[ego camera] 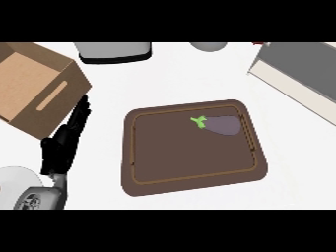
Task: Pick the cupcake from the tray and place it in the tiered shelf
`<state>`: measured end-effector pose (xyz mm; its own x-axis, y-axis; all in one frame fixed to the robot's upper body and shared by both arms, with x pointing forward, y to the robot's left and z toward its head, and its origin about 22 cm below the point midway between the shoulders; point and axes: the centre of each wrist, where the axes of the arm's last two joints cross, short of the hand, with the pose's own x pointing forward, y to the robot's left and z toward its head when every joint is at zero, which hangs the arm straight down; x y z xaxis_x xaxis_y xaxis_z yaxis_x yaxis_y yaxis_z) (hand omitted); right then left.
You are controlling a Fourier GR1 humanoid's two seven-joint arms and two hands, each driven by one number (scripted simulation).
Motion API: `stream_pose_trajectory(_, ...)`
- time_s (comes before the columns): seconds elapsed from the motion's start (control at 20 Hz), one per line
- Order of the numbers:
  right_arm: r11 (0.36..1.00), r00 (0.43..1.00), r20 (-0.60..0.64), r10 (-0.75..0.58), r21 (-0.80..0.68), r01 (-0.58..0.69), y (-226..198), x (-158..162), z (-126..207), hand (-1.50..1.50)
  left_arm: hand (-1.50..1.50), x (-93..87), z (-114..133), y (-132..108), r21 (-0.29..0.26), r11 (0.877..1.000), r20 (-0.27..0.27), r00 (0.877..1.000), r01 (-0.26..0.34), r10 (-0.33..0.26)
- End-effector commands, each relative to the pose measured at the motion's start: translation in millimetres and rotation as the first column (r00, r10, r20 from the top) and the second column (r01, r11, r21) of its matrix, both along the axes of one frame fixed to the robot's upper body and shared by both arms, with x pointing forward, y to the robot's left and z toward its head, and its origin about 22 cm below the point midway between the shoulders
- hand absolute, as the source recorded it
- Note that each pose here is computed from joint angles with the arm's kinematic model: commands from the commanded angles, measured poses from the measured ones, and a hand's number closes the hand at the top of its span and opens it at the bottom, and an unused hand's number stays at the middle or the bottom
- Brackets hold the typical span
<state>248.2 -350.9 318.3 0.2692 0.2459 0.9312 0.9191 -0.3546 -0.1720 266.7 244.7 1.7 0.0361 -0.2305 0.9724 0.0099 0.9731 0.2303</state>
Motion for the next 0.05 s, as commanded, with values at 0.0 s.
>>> stream_pose_trajectory(0.0, 0.992, 0.997, -0.064, 0.031, 0.124, -0.023, 18.6, -48.0, -19.3, -1.5, 0.0, -0.3, -1.5, -8.9, 0.004, 1.0, 0.007, 1.0, 0.006, -0.006)
